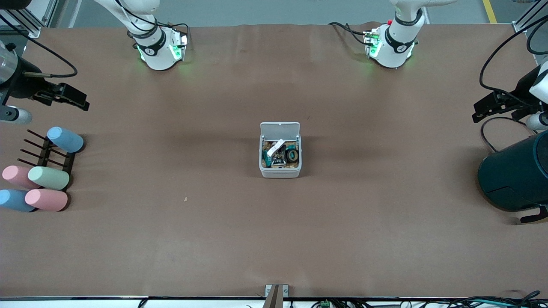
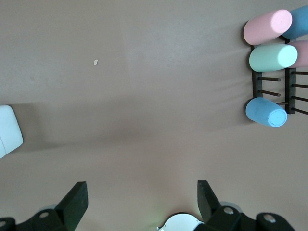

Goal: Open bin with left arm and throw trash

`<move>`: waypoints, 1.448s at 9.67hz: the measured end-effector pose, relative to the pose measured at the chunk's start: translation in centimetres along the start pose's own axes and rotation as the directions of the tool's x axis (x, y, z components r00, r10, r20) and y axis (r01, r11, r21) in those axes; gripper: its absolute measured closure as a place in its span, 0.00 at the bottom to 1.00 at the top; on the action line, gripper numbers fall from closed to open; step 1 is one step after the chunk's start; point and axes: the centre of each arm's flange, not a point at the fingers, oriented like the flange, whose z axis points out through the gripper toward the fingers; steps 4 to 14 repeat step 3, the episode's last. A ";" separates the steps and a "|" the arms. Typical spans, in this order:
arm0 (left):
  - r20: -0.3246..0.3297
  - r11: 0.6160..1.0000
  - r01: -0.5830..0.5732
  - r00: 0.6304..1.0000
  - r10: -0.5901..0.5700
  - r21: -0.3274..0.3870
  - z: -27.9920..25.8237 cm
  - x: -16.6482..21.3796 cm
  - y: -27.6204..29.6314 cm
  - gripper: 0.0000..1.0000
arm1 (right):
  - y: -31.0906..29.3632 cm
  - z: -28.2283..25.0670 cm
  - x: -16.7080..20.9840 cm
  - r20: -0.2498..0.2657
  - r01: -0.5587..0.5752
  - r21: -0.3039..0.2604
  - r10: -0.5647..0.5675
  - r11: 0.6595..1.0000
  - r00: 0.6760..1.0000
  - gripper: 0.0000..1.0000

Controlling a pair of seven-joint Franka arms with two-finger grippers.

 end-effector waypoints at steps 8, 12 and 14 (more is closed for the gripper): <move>0.000 1.000 0.001 1.000 -0.001 0.000 0.0 0.0 0.0 0.00 | 1.0 0.1 0.3 -0.001 -0.023 -0.007 0.023 1.000 1.000 0.00; 0.000 1.000 0.001 1.000 -0.001 0.000 0.0 0.0 0.0 0.00 | 1.0 0.1 0.3 -0.001 -0.023 -0.007 0.023 1.000 1.000 0.00; 0.000 1.000 0.001 1.000 -0.001 0.000 0.0 0.0 0.0 0.00 | 1.0 0.1 0.3 -0.001 -0.023 -0.007 0.023 1.000 1.000 0.00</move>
